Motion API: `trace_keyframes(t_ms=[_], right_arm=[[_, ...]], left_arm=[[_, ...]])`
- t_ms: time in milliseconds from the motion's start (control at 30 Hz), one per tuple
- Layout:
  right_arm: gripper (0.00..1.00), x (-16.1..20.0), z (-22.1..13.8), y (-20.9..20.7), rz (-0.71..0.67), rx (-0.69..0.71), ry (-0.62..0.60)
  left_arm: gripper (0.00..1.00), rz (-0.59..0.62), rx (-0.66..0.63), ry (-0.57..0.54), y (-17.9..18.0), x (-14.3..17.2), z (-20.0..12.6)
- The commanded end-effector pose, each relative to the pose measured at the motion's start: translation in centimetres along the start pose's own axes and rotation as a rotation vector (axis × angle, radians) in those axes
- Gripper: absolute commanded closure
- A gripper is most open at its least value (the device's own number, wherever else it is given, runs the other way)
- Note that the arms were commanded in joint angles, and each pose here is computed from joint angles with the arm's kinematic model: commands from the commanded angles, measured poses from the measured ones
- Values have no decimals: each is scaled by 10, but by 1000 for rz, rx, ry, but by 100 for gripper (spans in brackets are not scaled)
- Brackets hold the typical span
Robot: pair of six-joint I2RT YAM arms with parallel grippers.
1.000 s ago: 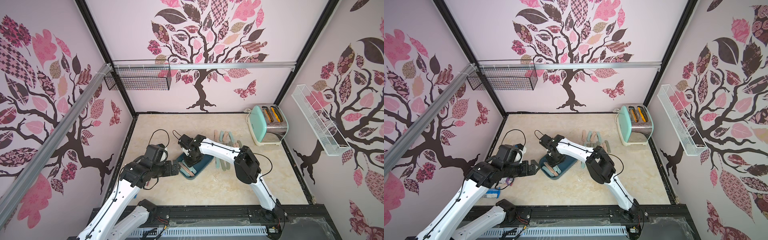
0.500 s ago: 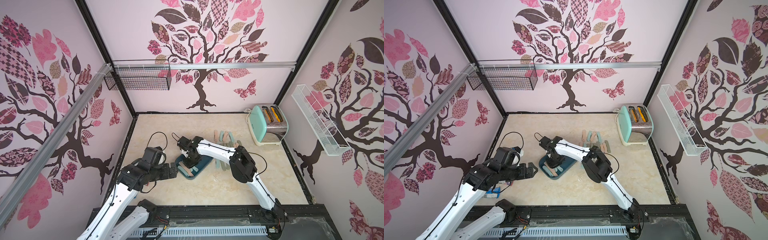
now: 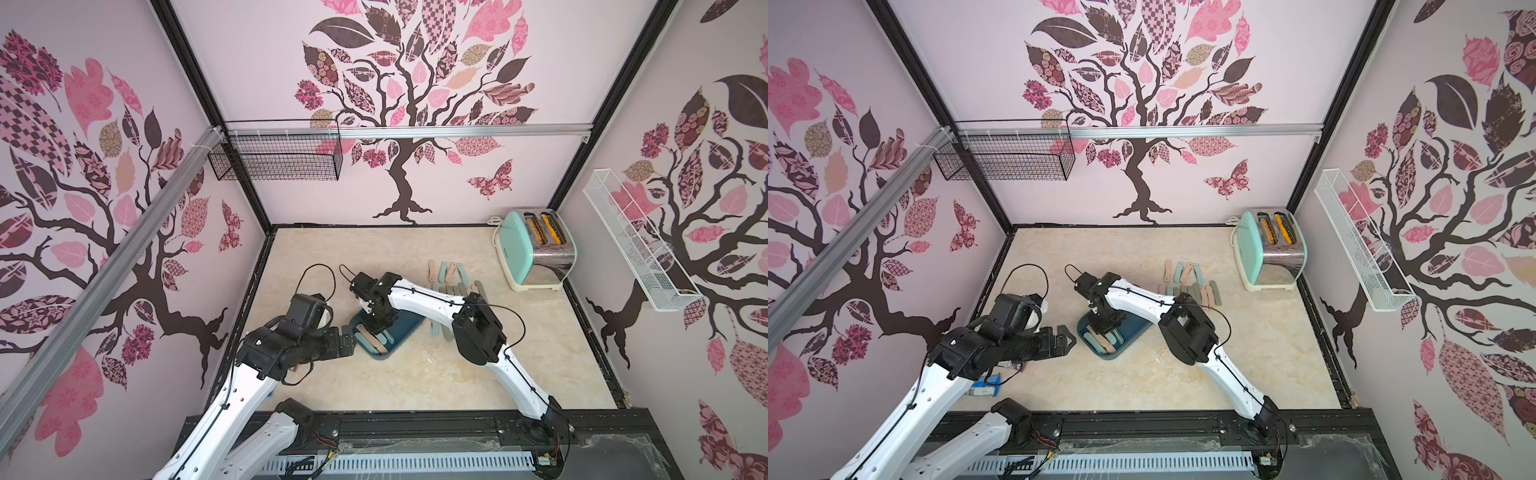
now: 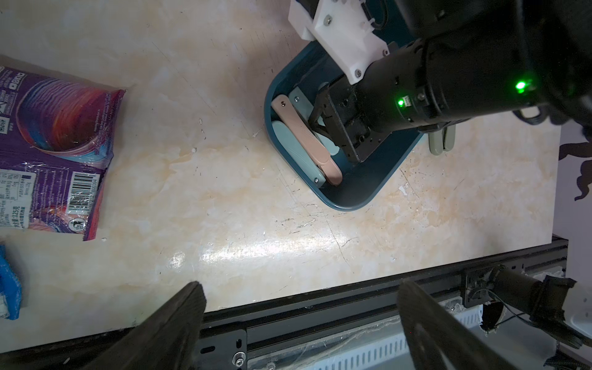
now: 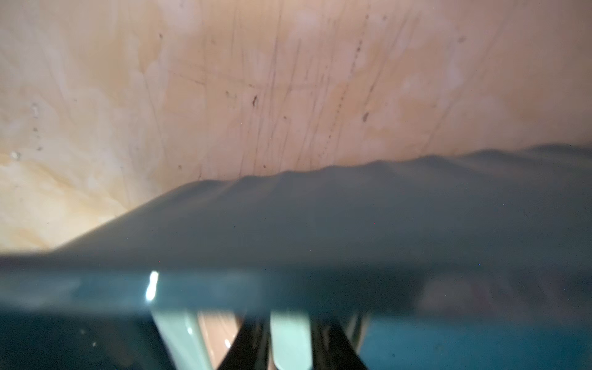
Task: Take the fruit knife out of the storage box
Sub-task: Pick up the fruit knife from the storage box.
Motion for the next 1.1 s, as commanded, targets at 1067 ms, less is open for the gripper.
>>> trace_keyframes(t_ms=[1067], right_arm=[[95, -3, 9, -26, 61, 153, 50]], left_arm=[[2, -2, -5, -13, -5, -11, 0]])
Point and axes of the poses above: each gripper's point midway between its finger pads, its own z axis out along the fingers, its own y axis along the line the jaws close on, x = y × z, the point moved 9 cm from there along -z, back along the fingers, and after that the axes turned 2 degrees about -z, right-handed, at the moved point
